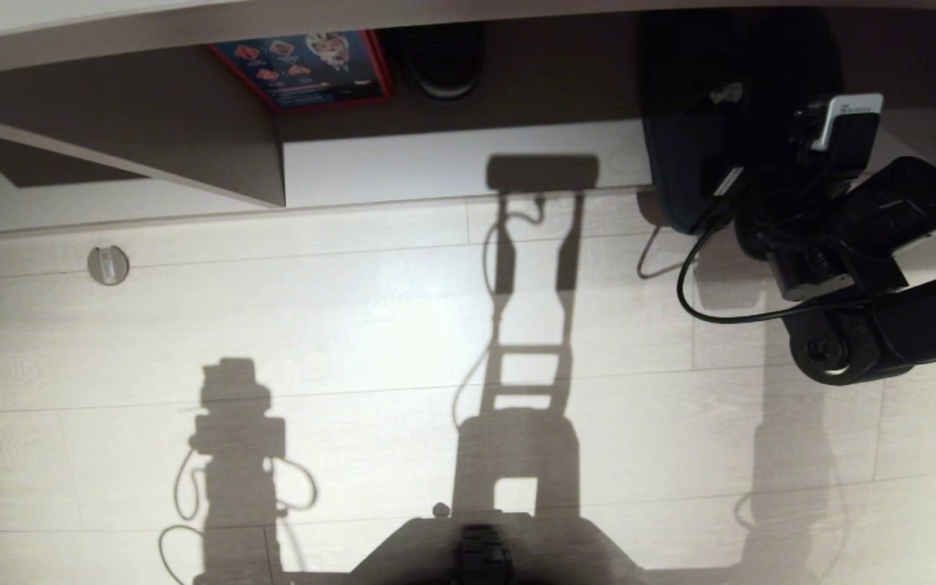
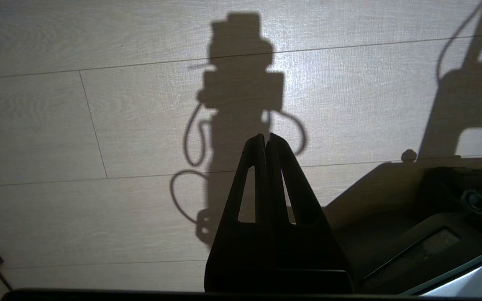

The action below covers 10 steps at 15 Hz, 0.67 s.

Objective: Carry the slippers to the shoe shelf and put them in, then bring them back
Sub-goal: Place the slippers into the shoe cabinet

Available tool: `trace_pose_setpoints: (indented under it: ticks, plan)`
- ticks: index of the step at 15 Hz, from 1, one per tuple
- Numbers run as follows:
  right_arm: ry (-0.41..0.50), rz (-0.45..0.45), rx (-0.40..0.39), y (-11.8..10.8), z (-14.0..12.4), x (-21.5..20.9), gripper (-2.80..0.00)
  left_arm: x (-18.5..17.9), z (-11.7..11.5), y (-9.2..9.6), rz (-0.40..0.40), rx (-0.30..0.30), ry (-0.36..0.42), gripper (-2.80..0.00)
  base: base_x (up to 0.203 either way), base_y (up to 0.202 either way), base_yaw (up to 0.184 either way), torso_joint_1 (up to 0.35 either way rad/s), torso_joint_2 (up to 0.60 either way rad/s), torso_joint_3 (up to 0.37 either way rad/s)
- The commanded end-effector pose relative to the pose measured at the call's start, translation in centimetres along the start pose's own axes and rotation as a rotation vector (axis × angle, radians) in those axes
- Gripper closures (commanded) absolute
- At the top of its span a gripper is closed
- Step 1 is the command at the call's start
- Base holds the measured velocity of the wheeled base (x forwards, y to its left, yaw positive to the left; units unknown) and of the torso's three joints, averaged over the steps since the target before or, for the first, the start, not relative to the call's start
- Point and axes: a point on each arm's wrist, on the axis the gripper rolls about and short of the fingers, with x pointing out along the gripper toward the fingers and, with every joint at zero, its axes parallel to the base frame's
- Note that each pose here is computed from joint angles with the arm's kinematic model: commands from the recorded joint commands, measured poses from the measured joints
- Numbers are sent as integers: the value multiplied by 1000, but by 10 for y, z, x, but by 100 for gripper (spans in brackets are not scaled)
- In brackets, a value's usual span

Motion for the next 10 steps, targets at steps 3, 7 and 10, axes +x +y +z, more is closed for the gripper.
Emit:
trace_pose_setpoints:
  ticks: [3, 7, 10]
  plan:
    - [-10, -2, -2, 0, 1, 0, -280, 0, 0, 0, 0, 0, -1, 0, 0, 0, 0, 0, 0, 0]
    - [-6, -1, -6, -1, 3, -1, -280, 0, 0, 0, 0, 0, -1, 0, 0, 0, 0, 0, 0, 0]
    - [3, 3, -7, -2, 8, -6, -280, 0, 0, 0, 0, 0, 1, 0, 0, 0, 0, 0, 0, 0]
